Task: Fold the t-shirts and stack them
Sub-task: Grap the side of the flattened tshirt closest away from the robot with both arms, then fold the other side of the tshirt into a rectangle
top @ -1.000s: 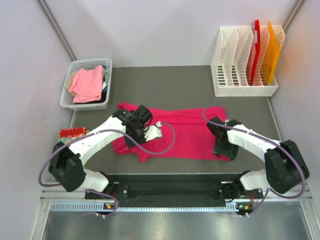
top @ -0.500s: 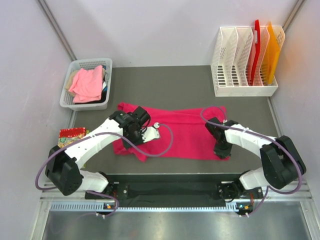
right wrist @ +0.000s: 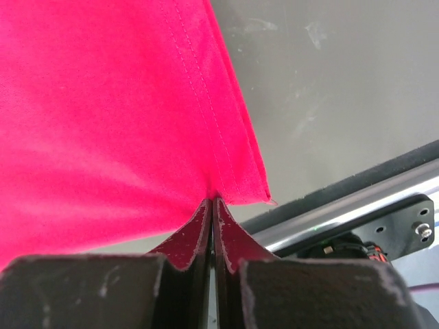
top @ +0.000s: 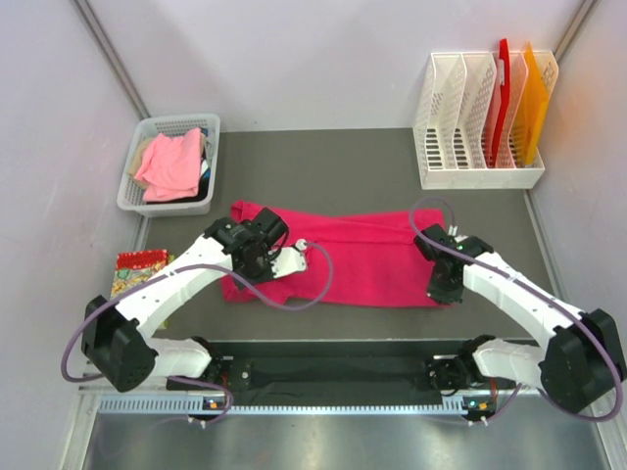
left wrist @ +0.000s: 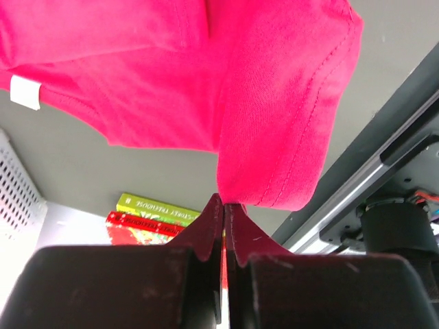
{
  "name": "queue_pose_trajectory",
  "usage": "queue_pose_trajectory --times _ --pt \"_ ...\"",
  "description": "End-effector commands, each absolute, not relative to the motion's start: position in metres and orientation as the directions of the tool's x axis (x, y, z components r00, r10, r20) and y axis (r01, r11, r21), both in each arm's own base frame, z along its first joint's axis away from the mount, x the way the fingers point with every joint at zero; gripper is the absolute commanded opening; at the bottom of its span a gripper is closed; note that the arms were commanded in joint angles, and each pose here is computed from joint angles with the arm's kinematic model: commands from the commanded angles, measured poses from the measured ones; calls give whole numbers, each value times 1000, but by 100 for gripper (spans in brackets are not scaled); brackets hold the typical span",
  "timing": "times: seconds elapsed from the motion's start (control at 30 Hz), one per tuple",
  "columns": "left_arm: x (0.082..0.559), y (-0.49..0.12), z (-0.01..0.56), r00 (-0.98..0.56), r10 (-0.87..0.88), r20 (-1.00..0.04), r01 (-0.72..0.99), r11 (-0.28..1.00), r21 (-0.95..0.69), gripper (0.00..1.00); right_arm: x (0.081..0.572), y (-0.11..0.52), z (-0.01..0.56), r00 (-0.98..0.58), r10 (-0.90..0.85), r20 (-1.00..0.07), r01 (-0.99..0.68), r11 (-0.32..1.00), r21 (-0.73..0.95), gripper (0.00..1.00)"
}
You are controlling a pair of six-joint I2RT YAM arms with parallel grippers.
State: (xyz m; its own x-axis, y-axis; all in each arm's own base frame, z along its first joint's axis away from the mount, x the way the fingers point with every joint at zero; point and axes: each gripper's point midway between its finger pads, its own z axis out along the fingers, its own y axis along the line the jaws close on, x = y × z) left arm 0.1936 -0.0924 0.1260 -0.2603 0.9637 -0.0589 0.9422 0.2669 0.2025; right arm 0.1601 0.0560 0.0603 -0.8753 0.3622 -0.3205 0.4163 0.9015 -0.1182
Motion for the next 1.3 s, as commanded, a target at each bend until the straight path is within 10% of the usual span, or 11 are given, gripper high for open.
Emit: queue_pose_trajectory --times 0.0,0.63,1.27 --pt "194 -84 154 -234 970 -61 940 242 241 0 155 57 82 -884 338 -322 388 916 -101 0" --pt "159 -59 182 -213 977 -17 959 212 186 1 173 67 122 -888 282 -362 333 939 -84 0" --pt "326 -66 161 -229 974 -2 911 214 353 0 263 50 128 -856 265 -444 368 915 -165 0"
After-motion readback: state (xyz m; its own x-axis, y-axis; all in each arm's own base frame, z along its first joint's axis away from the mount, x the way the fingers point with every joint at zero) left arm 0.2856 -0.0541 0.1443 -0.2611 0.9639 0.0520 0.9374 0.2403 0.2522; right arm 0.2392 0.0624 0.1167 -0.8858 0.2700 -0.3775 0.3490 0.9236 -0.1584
